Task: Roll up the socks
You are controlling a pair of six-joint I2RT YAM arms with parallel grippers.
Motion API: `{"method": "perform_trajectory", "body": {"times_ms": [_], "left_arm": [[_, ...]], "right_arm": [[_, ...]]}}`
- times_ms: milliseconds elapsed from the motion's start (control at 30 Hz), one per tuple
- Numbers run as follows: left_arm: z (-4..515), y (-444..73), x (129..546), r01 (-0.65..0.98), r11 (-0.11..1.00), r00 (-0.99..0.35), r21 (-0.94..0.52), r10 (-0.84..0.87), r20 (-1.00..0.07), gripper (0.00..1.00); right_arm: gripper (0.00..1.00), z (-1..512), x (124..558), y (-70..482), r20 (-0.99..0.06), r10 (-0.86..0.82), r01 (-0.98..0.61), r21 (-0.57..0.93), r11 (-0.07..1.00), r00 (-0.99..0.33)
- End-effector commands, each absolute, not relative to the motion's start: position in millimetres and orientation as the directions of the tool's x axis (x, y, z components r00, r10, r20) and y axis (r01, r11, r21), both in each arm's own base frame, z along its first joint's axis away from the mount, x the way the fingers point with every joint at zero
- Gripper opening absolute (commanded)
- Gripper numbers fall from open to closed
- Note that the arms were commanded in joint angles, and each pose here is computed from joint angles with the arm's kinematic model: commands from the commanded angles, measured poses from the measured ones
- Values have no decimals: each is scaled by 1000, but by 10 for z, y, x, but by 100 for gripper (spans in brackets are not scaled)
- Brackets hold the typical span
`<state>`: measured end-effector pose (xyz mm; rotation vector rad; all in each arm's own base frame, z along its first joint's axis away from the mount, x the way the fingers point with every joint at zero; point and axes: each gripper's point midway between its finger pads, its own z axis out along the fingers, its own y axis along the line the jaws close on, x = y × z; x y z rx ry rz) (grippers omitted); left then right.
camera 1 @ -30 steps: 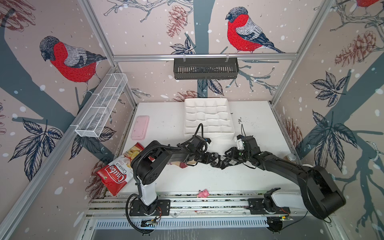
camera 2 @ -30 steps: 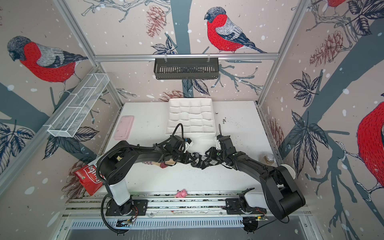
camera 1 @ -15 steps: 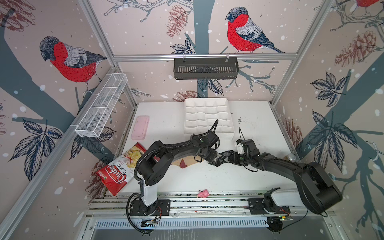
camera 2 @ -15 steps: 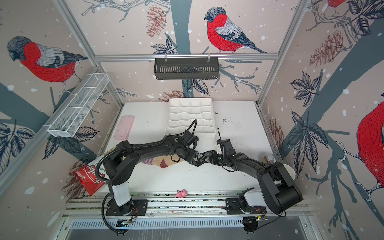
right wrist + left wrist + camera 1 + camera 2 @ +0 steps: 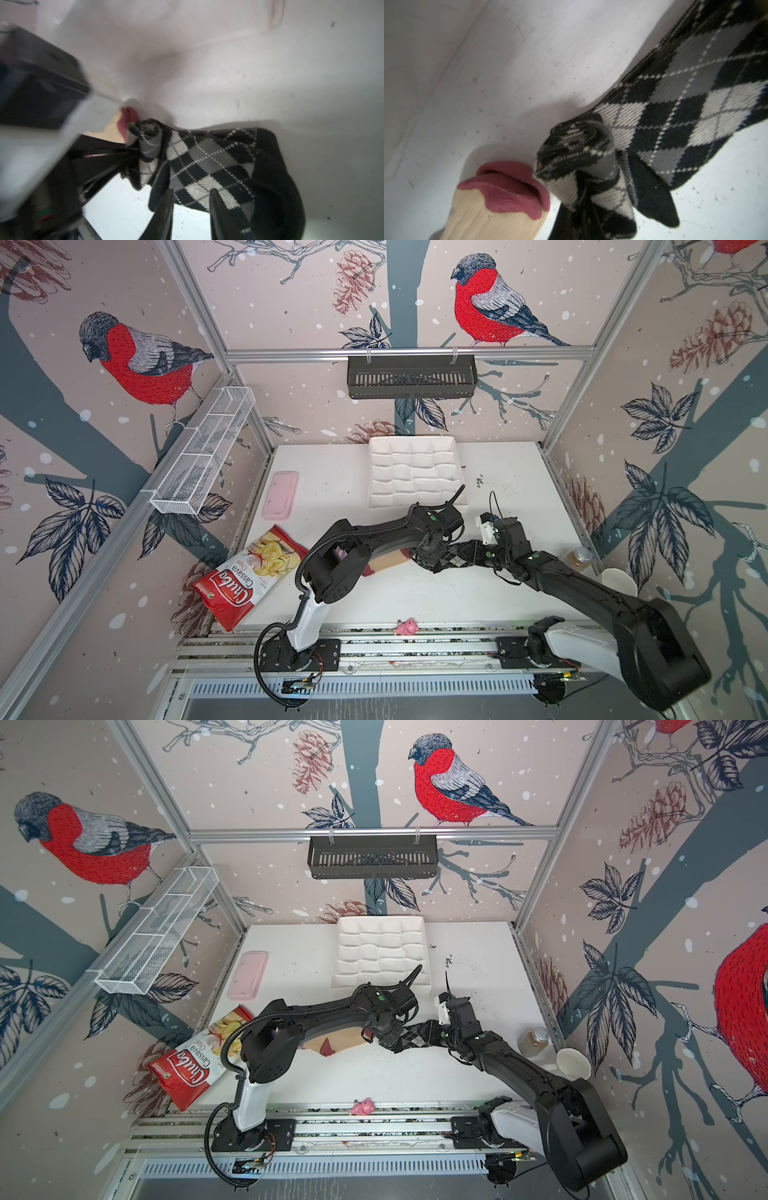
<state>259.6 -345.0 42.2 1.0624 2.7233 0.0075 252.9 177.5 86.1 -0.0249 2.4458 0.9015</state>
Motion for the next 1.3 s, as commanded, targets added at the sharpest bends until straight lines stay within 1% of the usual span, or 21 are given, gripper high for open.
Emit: {"method": "perform_trajectory", "body": {"times_ms": [0,133,200,267,400,667,900,933,967,1067,1267], "left_arm": [[458,-3400,2540,668,740,-723,78,670,-169,0],[532,-3556,2500,673,739,-724,-5,658,-209,0],[537,-3598,2493,674,738,-724,-24,655,-216,0],[518,-3603,2481,674,738,-727,-30,655,-208,0],[513,-3617,2467,674,738,-728,-42,653,-207,0],[506,-3685,2434,678,731,-728,-82,651,-214,0],[523,-3729,2410,681,722,-728,-126,649,-220,0],[536,-3740,2402,682,718,-728,-138,648,-224,1],[551,-3749,2389,682,714,-728,-157,646,-230,7],[616,-3799,2347,681,696,-732,-230,632,-255,15],[743,-3888,2285,671,651,-742,-355,599,-302,19]], "right_arm": [[25,973,2475,1850,-506,138,-240,610,755,-852],[14,941,2387,2118,-474,106,-286,680,675,-874],[12,952,2361,2257,-465,105,-304,716,628,-879],[12,964,2367,2353,-467,102,-317,728,608,-878],[10,933,2388,2421,-464,95,-320,731,603,-881],[7,618,2453,2418,-405,91,-255,720,645,-910],[5,468,2491,2402,-377,88,-226,708,669,-922],[5,459,2499,2386,-375,92,-221,708,671,-922],[5,446,2500,2368,-372,96,-215,707,673,-923],[5,435,2504,2340,-369,99,-210,707,676,-924],[5,435,2513,2307,-369,101,-208,704,679,-924]]}}
